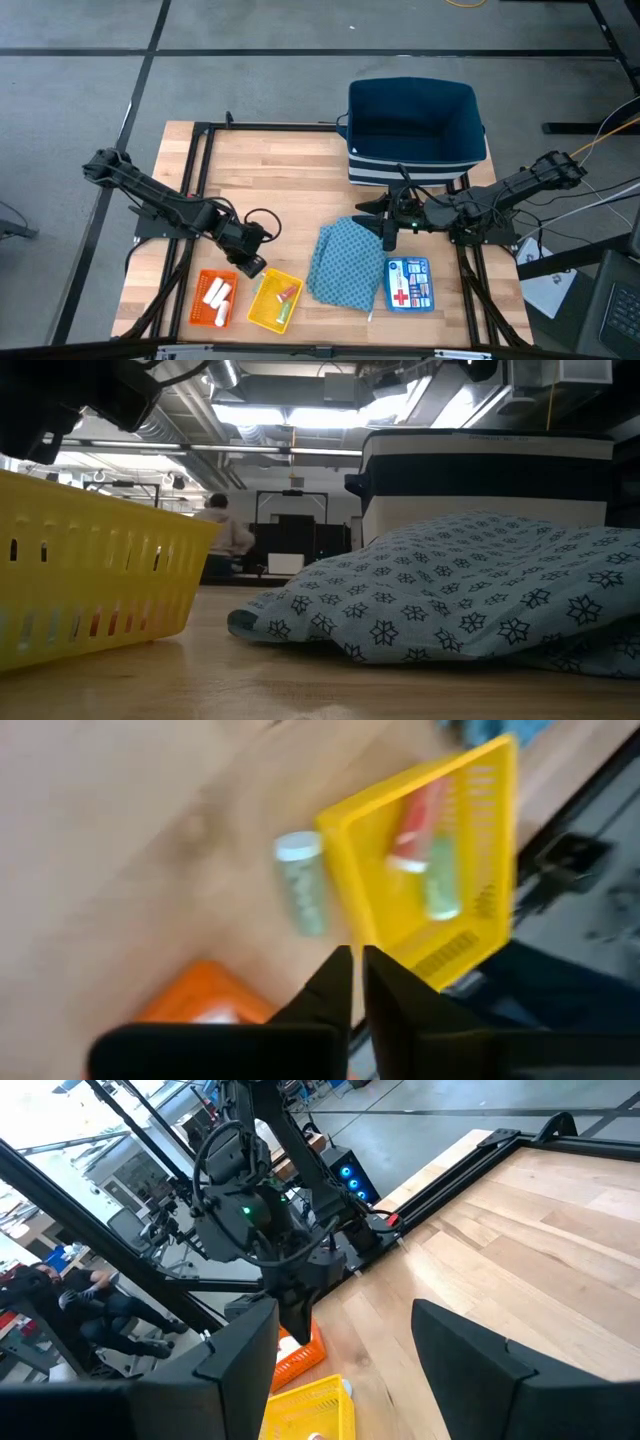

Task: Pick & Place Medicine items
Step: Put the green medicine bottle into the yellow bin

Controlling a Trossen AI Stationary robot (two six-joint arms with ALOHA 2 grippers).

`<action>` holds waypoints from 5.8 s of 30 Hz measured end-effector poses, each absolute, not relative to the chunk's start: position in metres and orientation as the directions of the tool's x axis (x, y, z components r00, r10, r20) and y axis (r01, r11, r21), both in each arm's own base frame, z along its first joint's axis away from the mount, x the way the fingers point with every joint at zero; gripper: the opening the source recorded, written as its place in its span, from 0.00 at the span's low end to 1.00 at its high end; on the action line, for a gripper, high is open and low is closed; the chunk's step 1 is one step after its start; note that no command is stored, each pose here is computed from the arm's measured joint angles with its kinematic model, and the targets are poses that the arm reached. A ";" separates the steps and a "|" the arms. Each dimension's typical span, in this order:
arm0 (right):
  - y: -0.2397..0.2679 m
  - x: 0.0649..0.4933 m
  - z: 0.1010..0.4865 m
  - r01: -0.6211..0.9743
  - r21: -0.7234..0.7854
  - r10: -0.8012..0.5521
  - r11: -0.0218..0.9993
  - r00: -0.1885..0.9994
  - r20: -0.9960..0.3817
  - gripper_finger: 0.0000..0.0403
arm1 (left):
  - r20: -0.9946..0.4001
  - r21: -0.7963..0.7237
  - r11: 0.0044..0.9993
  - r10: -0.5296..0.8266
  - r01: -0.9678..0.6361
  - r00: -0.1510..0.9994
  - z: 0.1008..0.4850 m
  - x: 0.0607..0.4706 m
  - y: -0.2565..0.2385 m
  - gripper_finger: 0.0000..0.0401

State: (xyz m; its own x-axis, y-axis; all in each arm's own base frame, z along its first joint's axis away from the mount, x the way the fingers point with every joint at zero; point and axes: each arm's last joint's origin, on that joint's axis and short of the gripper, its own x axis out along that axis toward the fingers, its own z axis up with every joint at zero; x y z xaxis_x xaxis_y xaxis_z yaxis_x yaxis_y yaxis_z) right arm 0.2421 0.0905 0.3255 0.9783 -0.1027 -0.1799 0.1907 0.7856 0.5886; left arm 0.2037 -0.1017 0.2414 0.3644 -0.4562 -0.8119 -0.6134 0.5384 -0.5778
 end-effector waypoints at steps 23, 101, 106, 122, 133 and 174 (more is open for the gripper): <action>0.090 0.242 0.326 0.191 0.592 -0.103 0.783 0.978 -0.180 0.57 | -0.846 -0.514 0.666 -0.499 -0.540 0.189 0.204 0.223 -0.116 0.01; 0.091 0.242 0.325 0.172 0.568 -0.075 0.805 0.979 -0.190 0.57 | -0.926 -0.278 0.516 -0.367 -0.810 0.084 0.161 0.282 -0.134 0.51; 0.091 0.242 0.324 0.175 0.570 -0.077 0.803 0.978 -0.193 0.57 | -0.925 -0.237 0.522 -0.379 -0.820 0.026 0.147 0.284 -0.138 0.47; 0.091 0.242 0.324 0.177 0.571 -0.079 0.802 0.978 -0.193 0.57 | -0.924 -0.223 0.572 -0.383 -0.789 -0.017 0.147 0.281 -0.134 0.21; 0.091 0.242 0.324 0.178 0.570 -0.078 0.802 0.978 -0.195 0.57 | -0.881 -0.461 0.468 -0.345 -0.754 0.324 0.225 0.273 -0.092 0.23; 0.092 0.241 0.319 0.173 0.580 -0.031 0.796 0.969 -0.246 0.57 | -0.678 -0.722 0.578 -0.480 -0.382 0.557 0.193 0.296 -0.200 0.32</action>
State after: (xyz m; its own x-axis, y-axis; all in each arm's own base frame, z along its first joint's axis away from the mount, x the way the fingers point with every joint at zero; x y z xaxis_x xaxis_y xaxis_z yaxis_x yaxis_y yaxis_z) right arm 0.2408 0.0921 0.3193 0.9687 -0.0309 -0.2461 0.1728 0.7960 0.5802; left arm 0.2961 -0.2004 0.1935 0.5568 -0.4795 -0.6783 -0.3816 0.5776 -0.7216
